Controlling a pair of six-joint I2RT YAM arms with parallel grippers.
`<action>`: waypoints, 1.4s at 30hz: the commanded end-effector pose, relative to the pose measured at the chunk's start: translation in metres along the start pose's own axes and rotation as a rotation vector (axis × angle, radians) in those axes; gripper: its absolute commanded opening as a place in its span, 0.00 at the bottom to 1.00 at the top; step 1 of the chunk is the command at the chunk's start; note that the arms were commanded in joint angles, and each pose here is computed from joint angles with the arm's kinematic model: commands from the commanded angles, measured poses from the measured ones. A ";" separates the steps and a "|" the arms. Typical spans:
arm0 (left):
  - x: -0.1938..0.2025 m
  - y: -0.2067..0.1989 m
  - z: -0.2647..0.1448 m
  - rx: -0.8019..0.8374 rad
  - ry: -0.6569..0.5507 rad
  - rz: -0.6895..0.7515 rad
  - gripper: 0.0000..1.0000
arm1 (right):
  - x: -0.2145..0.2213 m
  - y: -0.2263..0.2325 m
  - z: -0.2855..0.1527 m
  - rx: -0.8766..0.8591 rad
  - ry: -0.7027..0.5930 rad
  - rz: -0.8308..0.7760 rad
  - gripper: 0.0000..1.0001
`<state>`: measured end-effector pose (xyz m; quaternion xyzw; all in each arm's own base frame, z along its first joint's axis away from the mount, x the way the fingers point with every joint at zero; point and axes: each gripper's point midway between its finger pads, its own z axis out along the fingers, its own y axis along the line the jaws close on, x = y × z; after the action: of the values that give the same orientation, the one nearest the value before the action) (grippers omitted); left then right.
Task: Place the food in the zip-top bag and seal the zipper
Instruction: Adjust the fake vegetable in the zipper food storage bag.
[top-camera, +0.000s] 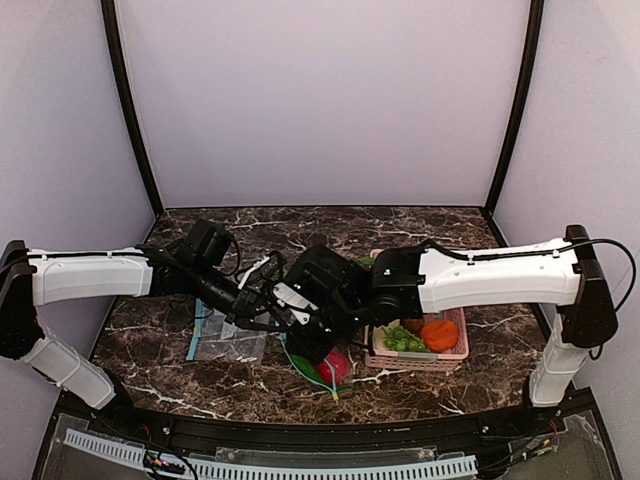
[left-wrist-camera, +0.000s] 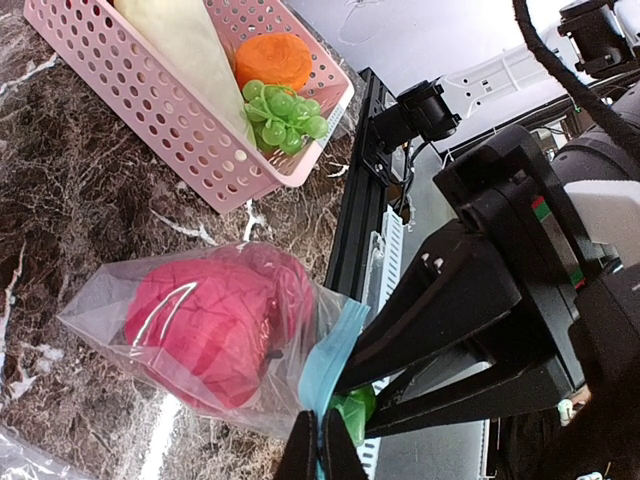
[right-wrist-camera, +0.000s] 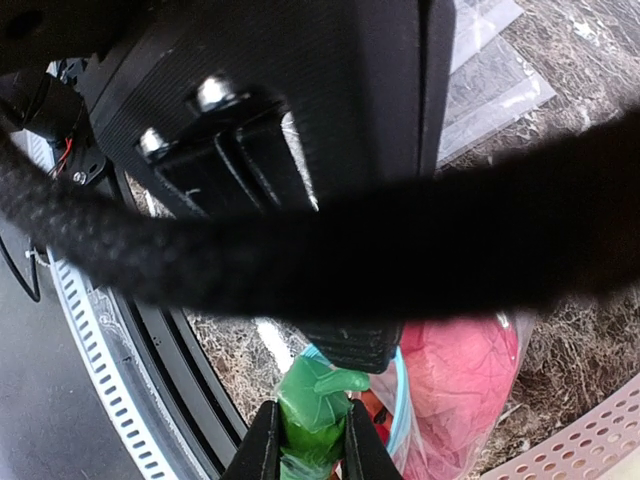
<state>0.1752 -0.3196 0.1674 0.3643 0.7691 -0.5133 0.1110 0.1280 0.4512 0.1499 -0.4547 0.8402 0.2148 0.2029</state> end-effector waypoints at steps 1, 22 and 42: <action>-0.028 -0.018 -0.012 0.045 -0.091 0.125 0.01 | 0.053 -0.026 0.011 0.109 0.210 0.089 0.12; -0.027 -0.019 -0.011 0.052 -0.092 0.125 0.01 | 0.059 -0.077 0.017 0.294 0.254 0.207 0.18; -0.025 0.015 -0.009 -0.102 -0.065 0.051 0.01 | 0.024 -0.028 -0.039 0.031 0.067 0.206 0.54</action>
<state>0.1998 -0.3202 0.1674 0.3556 0.7826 -0.4870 0.1547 0.1433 0.4119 0.1498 -0.3785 0.8923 0.1814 0.1663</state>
